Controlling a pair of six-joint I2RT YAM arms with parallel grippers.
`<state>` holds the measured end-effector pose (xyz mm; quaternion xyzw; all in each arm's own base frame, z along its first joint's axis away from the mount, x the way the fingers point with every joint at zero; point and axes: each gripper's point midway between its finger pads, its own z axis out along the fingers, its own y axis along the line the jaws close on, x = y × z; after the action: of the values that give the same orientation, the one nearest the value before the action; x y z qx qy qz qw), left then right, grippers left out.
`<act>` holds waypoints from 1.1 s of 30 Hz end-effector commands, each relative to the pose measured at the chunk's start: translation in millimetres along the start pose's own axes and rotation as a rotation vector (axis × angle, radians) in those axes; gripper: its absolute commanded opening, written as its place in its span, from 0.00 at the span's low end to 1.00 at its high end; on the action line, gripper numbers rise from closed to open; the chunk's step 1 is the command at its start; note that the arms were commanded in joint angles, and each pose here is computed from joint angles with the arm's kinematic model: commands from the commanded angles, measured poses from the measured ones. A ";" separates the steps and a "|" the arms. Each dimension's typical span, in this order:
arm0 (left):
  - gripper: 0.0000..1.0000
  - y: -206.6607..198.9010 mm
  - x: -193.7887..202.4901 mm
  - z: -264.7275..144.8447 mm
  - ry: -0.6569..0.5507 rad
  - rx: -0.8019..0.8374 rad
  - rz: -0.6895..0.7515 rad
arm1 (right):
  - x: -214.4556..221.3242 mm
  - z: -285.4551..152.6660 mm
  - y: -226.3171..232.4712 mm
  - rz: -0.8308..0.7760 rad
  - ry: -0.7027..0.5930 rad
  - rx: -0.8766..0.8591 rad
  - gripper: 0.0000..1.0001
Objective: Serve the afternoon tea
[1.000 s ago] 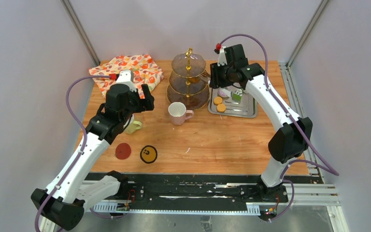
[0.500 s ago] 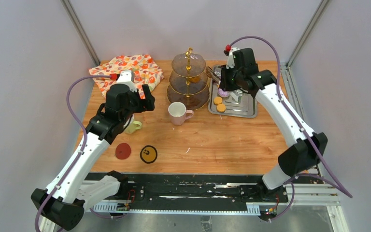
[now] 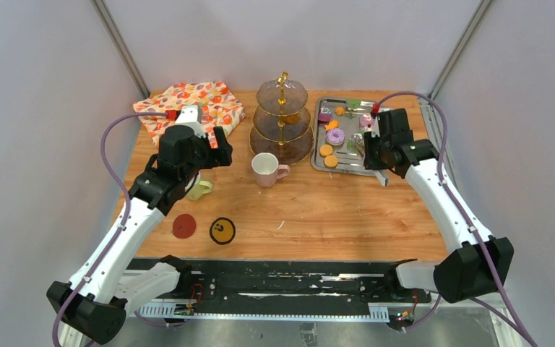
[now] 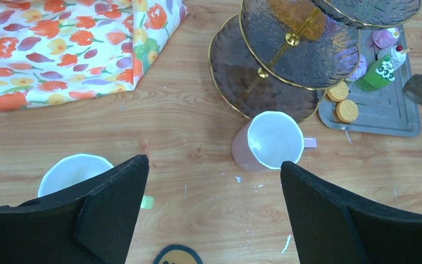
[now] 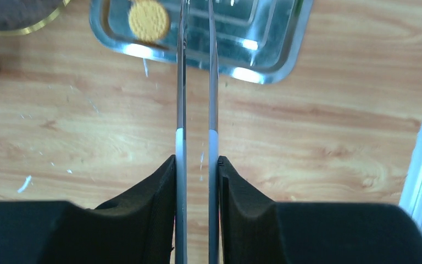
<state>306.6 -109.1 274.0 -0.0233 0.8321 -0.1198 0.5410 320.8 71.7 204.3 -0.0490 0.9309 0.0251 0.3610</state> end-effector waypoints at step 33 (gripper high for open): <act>0.95 -4.3 -6.4 2.5 -0.025 0.008 -0.017 | 32.2 62.0 41.0 -0.113 0.201 -0.077 0.47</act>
<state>308.2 -111.9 270.1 -0.0268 0.8356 -0.1246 0.5344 326.1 110.0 130.4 -0.1011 0.9616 0.0465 0.2509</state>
